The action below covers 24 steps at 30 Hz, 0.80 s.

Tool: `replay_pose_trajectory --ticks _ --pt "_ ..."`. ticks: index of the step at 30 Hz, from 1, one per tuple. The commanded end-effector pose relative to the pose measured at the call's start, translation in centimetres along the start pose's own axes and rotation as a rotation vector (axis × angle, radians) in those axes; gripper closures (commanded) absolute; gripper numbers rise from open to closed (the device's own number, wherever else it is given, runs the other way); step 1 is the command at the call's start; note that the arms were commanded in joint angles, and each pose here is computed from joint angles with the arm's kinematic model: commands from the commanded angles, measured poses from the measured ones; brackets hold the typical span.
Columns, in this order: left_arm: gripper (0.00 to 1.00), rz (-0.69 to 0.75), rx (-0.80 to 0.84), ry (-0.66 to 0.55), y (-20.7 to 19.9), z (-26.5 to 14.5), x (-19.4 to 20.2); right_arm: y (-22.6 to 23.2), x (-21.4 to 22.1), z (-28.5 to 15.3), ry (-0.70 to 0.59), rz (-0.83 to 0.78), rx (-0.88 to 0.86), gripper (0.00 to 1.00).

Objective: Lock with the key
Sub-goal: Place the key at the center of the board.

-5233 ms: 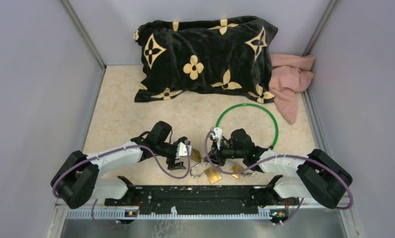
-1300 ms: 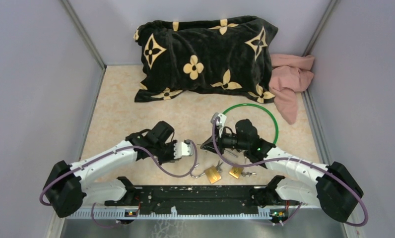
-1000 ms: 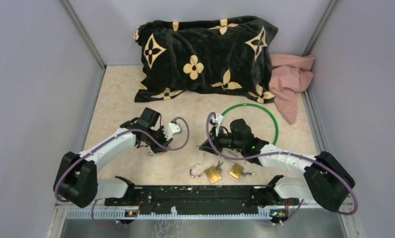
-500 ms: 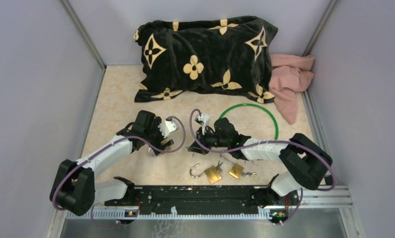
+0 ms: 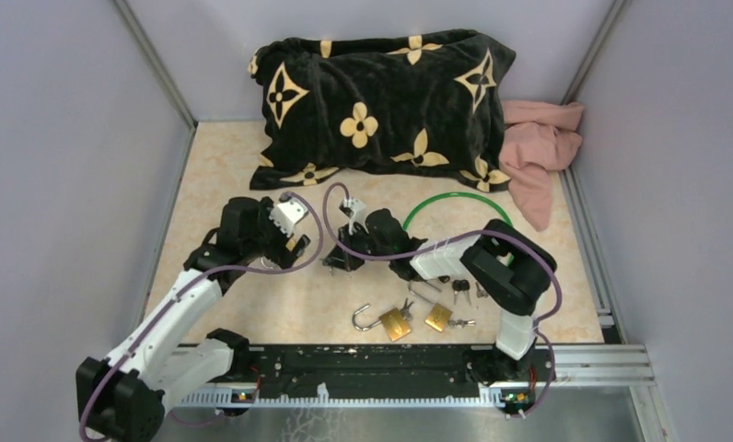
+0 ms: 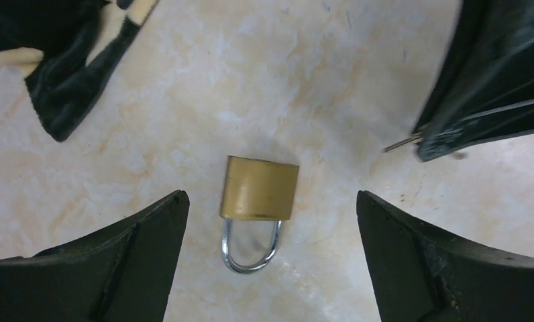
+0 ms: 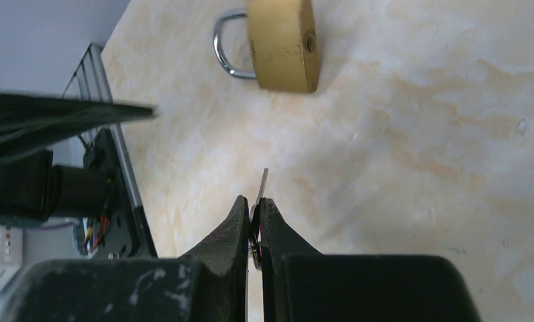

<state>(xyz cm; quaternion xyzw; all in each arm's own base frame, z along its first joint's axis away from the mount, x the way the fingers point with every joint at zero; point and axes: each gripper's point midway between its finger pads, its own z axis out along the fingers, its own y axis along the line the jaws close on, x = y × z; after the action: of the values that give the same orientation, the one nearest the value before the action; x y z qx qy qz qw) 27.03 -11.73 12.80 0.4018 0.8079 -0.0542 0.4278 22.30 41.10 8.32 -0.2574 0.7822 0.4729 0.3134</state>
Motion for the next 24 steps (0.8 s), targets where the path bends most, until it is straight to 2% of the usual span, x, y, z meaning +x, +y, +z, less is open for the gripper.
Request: replay_pose_trajectory --ticks 1,6,12,16,20,23,24 --pt "0.01 -0.2 -0.035 -0.126 0.0 -3.3 -3.4 0.9 -4.3 2.8 -0.124 0.042 -0.019 1.0" --pt "0.01 -0.318 -0.117 -0.214 1.1 -5.8 -4.6 0.3 -4.5 5.5 -0.107 0.085 -0.027 1.0" --pt "0.01 -0.465 -0.367 -0.3 5.3 -8.7 -4.3 -0.7 -6.1 8.4 -0.148 0.131 -0.002 1.0" --pt "0.01 -0.516 -0.436 -0.38 6.3 -10.4 -4.4 -1.7 -6.9 10.3 -0.177 0.159 0.018 1.0" --pt "0.01 -0.585 -0.418 -0.443 6.0 -11.2 -4.8 -4.1 -7.1 11.8 -0.171 0.178 0.108 1.0" --pt "0.01 -0.588 -0.309 -0.473 4.0 -10.8 -5.1 -4.9 -7.8 12.2 -0.186 0.175 0.143 1.0" --pt "0.01 -0.585 -0.29 -0.481 3.5 -10.6 -4.8 -5.2 -7.8 12.2 -0.18 0.172 0.159 0.95"
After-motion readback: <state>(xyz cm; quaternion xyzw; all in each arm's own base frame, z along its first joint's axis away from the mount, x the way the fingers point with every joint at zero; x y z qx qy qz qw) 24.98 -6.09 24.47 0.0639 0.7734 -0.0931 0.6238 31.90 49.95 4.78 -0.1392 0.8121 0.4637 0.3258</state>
